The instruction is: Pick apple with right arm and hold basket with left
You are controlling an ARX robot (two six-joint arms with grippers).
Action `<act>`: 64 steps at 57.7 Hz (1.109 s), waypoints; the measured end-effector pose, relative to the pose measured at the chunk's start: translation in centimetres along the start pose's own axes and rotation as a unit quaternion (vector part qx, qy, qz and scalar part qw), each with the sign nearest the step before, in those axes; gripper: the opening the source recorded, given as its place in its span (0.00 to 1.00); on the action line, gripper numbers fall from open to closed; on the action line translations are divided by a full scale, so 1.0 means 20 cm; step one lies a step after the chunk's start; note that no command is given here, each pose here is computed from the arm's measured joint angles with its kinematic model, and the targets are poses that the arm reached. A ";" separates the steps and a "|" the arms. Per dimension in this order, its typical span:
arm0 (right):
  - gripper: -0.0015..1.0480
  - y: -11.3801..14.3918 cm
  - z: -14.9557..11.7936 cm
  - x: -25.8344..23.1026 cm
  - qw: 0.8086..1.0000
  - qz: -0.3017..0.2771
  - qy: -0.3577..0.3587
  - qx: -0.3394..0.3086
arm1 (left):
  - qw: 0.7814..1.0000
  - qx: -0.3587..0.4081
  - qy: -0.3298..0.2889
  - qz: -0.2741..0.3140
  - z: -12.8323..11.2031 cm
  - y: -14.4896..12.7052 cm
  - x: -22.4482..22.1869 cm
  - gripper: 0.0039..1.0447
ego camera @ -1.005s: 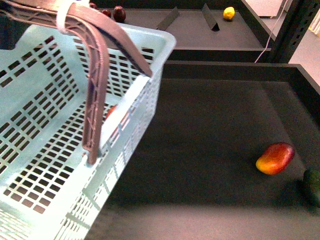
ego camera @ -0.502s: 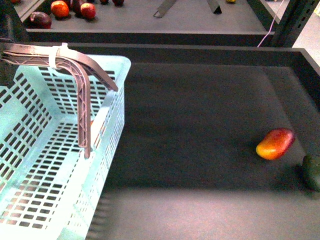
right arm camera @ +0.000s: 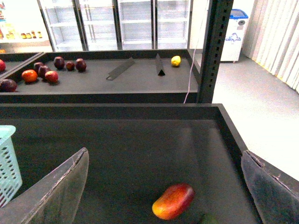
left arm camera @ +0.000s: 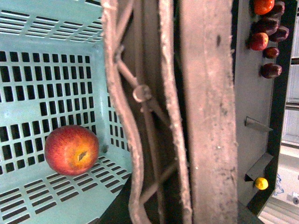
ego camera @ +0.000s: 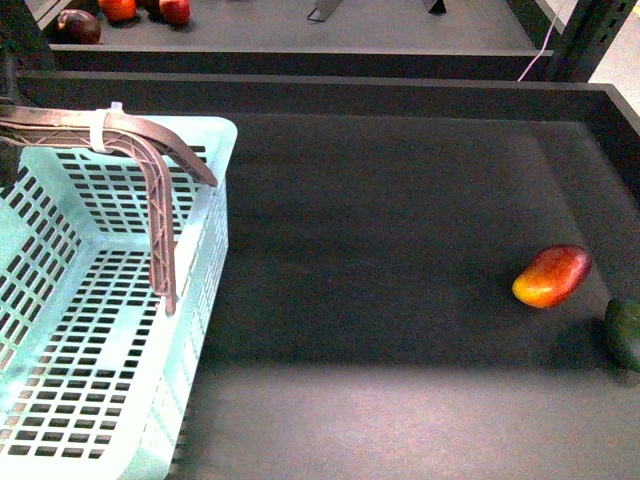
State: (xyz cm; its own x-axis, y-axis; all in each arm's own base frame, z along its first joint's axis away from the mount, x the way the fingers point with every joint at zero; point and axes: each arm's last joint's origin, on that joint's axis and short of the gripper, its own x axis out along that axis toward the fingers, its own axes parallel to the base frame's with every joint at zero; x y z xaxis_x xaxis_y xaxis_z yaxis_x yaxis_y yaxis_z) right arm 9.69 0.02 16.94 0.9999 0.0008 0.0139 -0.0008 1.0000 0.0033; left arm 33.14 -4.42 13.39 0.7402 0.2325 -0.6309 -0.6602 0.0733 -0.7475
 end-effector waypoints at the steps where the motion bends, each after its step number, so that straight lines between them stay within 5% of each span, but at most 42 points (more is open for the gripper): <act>1: 0.92 0.00 0.00 0.00 1.000 0.000 0.000 0.000 | 1.000 0.000 0.000 0.003 0.00 0.00 0.00 0.14; 10: 0.92 0.00 0.00 0.00 1.000 0.000 0.000 0.000 | 1.000 0.002 0.000 0.017 -0.01 0.03 -0.02 0.15; 36: 0.92 0.00 0.00 0.00 1.000 0.000 0.000 0.000 | 1.000 -0.009 -0.002 -0.020 0.05 -0.05 -0.31 0.92; 52: 0.92 0.00 0.00 0.00 1.000 0.000 0.000 0.000 | 0.992 0.045 0.002 -0.121 0.12 -0.10 -0.70 0.91; 55: 0.92 0.00 0.00 0.00 1.000 0.000 0.000 0.000 | 0.970 0.115 0.034 -0.212 0.13 -0.08 -0.72 0.83; 58: 0.92 0.00 0.00 0.00 1.000 0.000 0.000 0.000 | 0.926 0.234 0.009 -0.296 0.16 -0.02 -0.72 0.72; 64: 0.92 0.00 0.00 0.00 1.000 0.000 0.000 0.000 | 0.797 0.486 -0.121 -0.337 0.23 0.13 -0.74 0.46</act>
State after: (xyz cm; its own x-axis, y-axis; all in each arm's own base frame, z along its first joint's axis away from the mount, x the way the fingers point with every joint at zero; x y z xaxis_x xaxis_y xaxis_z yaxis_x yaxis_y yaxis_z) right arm 9.69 0.03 16.94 0.9999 0.0011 0.0139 -0.0012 1.0000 0.0033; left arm 20.01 -3.24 21.74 1.0000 -0.0053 -0.0077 0.0027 0.9504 -0.3109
